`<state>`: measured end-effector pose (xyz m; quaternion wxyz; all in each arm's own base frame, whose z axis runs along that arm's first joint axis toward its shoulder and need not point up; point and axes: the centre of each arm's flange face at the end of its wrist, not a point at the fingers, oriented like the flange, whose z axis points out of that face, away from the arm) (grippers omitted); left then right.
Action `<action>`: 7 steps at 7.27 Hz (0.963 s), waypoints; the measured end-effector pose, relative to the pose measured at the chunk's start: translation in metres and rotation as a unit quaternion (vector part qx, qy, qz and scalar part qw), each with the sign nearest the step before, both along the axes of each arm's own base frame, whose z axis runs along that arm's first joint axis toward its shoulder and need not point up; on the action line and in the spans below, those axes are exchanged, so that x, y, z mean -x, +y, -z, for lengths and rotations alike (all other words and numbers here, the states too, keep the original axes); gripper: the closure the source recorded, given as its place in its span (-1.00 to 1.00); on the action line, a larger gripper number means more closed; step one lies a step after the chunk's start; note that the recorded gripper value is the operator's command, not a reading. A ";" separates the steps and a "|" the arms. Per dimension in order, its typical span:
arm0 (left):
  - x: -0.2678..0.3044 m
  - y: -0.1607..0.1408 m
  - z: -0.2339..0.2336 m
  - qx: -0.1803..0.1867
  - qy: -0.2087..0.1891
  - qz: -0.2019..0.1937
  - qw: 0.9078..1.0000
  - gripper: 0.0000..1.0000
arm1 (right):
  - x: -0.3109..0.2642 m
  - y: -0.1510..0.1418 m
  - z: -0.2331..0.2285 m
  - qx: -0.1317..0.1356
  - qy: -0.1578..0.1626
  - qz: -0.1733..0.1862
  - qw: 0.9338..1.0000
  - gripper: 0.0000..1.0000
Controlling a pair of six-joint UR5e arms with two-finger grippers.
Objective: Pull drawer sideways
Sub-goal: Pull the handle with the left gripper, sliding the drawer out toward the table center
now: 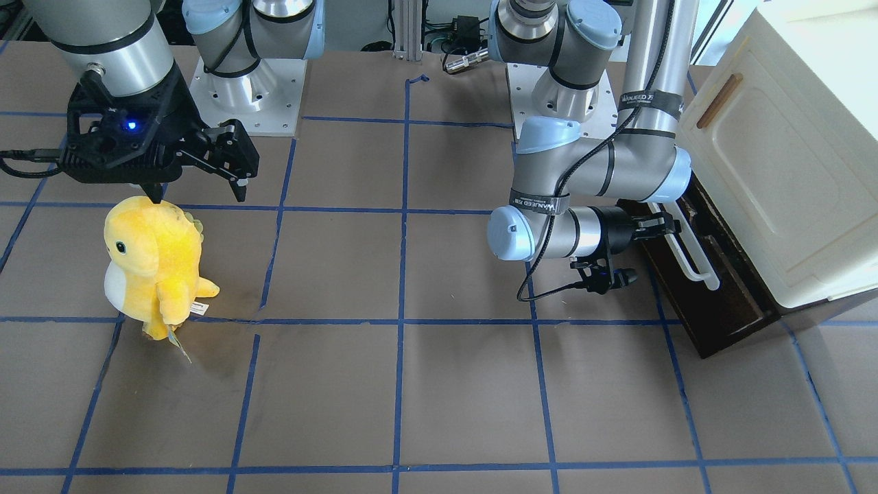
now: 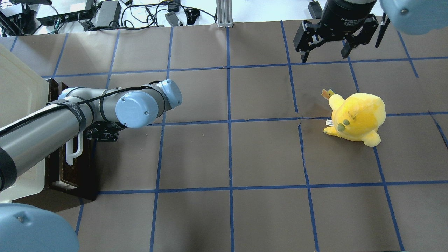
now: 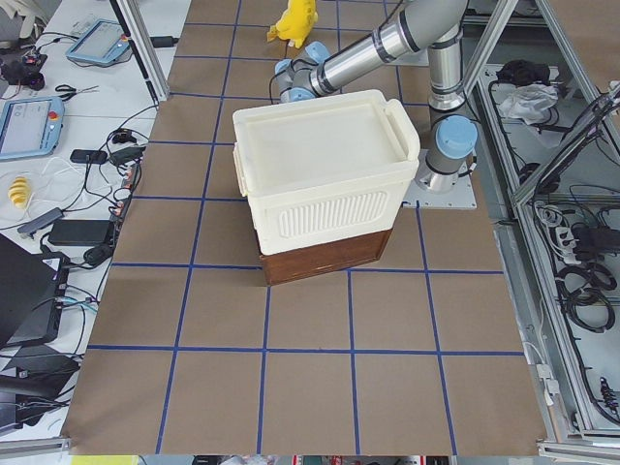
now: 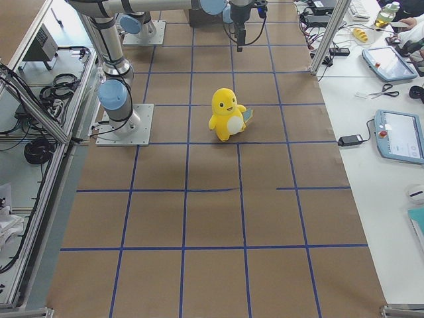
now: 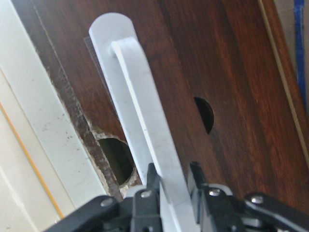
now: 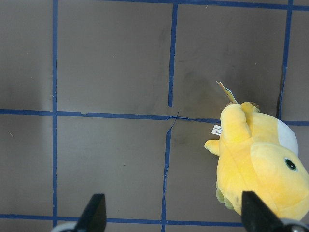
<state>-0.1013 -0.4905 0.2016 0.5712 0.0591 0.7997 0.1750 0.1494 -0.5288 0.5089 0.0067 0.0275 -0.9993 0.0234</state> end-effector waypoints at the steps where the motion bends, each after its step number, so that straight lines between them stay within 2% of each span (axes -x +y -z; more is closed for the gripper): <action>1: 0.001 0.000 0.000 0.000 0.000 0.001 1.000 0.68 | 0.000 0.000 0.000 0.000 0.000 0.000 1.000 -1.00; 7: 0.012 0.002 -0.001 0.002 0.000 0.013 1.000 0.76 | 0.000 0.000 0.000 0.000 0.000 0.000 1.000 -1.00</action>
